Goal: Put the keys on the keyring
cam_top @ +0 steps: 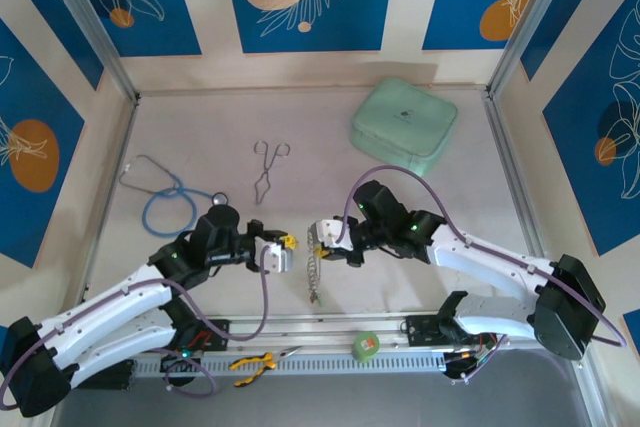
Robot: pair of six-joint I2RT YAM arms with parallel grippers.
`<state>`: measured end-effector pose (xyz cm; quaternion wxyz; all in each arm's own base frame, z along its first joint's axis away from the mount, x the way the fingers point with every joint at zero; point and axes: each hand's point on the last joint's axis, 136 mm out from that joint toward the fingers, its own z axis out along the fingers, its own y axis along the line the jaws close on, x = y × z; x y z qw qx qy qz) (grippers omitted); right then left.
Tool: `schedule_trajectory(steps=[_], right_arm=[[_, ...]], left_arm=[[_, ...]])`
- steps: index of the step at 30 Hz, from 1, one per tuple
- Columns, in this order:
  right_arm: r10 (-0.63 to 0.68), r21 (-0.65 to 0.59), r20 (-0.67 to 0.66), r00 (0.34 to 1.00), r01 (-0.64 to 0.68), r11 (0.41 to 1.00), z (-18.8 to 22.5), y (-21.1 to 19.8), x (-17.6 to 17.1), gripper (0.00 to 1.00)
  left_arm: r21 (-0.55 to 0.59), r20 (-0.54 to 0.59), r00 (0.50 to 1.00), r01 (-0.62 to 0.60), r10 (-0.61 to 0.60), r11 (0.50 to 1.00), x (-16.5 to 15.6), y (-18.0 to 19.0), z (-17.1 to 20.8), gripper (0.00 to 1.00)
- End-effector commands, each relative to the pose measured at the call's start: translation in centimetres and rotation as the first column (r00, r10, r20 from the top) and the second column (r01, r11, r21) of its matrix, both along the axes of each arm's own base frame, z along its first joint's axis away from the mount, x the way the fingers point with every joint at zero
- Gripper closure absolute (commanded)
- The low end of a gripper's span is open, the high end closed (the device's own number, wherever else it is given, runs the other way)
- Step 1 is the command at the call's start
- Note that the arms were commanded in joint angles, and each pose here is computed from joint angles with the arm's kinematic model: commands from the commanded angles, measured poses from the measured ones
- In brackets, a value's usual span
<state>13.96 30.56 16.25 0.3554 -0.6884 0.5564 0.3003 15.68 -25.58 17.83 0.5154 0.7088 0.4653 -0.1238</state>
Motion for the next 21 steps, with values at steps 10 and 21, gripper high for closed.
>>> schedule_trajectory(steps=[10,21], right_arm=[[0.102,0.097,0.016,0.995,-0.103,0.990,2.3,2.8,-0.3,1.00],[0.085,0.100,0.016,0.996,-0.086,0.991,2.4,3.1,0.2,1.00]], left_arm=[[0.004,0.063,0.989,0.134,-0.134,0.991,-1.7,-1.0,-0.3,1.00],[0.025,0.075,0.984,0.159,-0.160,0.987,-2.2,-1.0,-0.6,1.00]])
